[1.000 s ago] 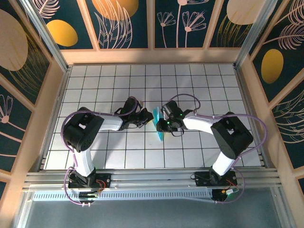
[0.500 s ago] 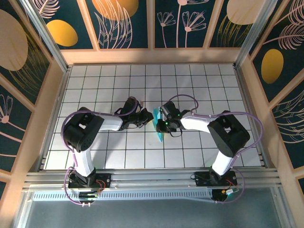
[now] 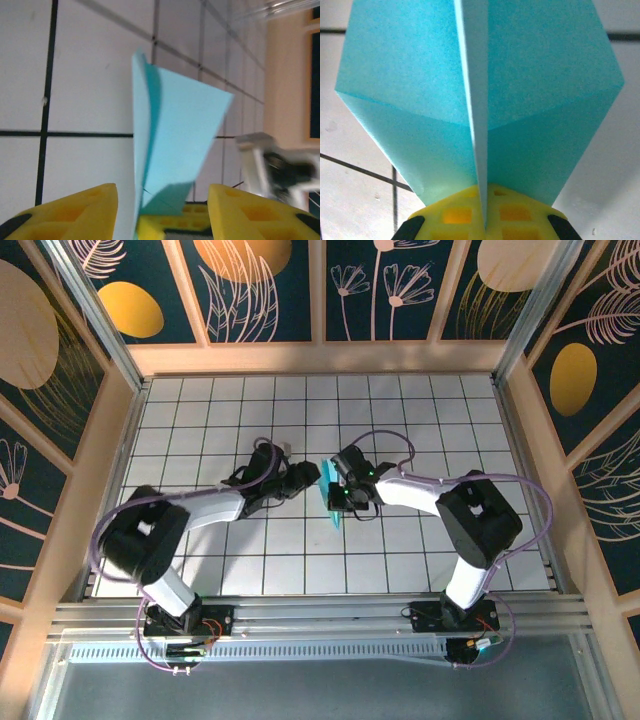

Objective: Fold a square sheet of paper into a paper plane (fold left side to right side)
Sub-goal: Pick up the paper plane at the center of the table.

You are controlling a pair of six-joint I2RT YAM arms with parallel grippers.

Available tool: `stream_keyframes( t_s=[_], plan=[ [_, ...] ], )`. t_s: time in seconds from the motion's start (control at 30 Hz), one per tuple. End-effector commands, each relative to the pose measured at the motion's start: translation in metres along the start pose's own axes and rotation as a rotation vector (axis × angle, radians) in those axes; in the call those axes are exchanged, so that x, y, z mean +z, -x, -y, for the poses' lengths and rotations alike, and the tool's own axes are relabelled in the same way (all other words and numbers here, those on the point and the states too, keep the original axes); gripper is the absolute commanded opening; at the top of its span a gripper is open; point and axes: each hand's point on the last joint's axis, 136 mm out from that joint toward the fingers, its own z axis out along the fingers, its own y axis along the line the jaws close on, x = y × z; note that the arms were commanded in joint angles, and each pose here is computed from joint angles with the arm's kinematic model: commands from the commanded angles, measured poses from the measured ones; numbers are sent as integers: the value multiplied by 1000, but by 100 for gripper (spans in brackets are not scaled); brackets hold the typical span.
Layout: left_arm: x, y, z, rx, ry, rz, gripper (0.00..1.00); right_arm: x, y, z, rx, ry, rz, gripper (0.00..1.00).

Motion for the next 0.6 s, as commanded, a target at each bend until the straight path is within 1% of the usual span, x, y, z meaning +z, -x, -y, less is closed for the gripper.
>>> stream_keyframes(
  t_s=[0.0, 0.13, 0.17, 0.33, 0.47, 0.57],
  plan=[
    [-31, 24, 1, 94, 99, 134, 53, -14, 22, 3, -25, -92, 48, 0],
    [-71, 37, 1, 155, 162, 244, 58, -21, 52, 5, -10, -155, 82, 0],
    [-80, 39, -1, 167, 175, 270, 60, -21, 63, 10, 1, -190, 101, 0],
    [-123, 40, -17, 204, 224, 381, 71, -12, 105, 13, 11, -247, 123, 0],
    [-146, 37, -36, 222, 280, 430, 77, 3, 133, 13, 22, -274, 118, 0],
    [-158, 34, -46, 232, 315, 445, 78, 18, 146, 13, 29, -279, 105, 0]
  ],
)
